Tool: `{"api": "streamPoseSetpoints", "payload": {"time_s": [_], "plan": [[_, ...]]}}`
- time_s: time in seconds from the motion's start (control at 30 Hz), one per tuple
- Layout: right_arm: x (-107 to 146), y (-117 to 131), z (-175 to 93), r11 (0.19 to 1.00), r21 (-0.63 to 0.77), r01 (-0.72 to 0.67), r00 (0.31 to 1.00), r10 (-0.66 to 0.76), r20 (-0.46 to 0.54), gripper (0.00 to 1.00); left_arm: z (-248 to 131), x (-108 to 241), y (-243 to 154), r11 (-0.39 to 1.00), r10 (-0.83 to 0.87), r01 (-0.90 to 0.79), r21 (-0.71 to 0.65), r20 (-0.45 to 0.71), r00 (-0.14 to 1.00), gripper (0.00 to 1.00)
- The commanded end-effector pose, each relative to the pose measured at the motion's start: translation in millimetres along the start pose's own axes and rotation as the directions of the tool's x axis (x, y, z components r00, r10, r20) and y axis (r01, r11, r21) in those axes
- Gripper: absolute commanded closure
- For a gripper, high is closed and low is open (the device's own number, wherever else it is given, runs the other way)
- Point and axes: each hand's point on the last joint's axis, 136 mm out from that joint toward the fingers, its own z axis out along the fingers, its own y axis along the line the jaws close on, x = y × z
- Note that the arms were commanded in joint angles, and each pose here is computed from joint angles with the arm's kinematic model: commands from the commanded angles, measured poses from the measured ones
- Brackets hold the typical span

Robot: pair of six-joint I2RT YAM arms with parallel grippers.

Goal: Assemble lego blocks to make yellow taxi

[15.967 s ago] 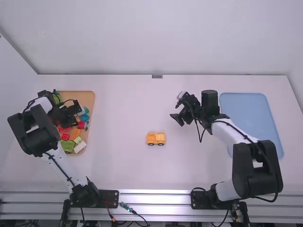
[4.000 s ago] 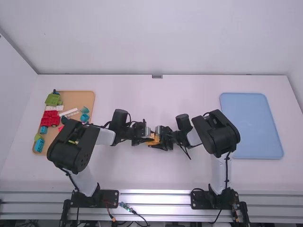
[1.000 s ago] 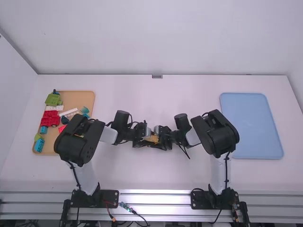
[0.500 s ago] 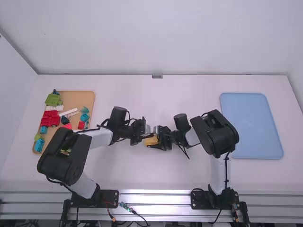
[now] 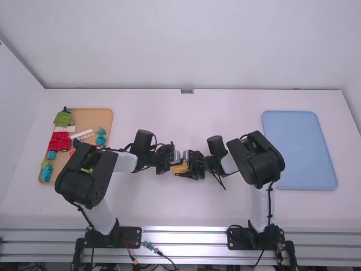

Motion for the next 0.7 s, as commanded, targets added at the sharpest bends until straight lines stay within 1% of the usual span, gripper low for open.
{"api": "streamPoseSetpoints", "payload": {"time_s": [0.0,0.13,0.27,0.37,0.53,0.67], "plan": [[0,-4,1,1.0,-0.002,-0.004,1.0,0.004,0.009,0.55,5,6,-6,0.999,-0.041,0.041,0.029,0.0,0.999,0.98],[-1,-3,1,1.0,-0.002,-0.004,1.0,0.004,0.009,0.55,8,18,-10,0.996,-0.077,0.078,0.036,-0.035,0.996,0.98],[-1,-4,1,1.0,-0.001,0.0,1.0,0.0,0.01,0.55,16,42,-24,0.988,-0.13,0.136,0.078,-0.08,0.988,0.98],[-1,-4,1,1.0,0.001,0.001,1.0,-0.001,0.01,0.55,20,59,-29,0.982,-0.159,0.169,0.084,-0.115,0.981,0.98],[1,-9,-4,1.0,0.016,-0.004,1.0,0.004,0.01,0.55,26,78,-42,0.981,-0.134,0.151,0.119,-0.141,0.981,0.98],[3,-13,-8,0.999,0.03,-0.014,1.0,0.014,0.012,0.55,30,92,-37,0.98,-0.168,0.185,0.076,-0.187,0.968,0.98]]}}
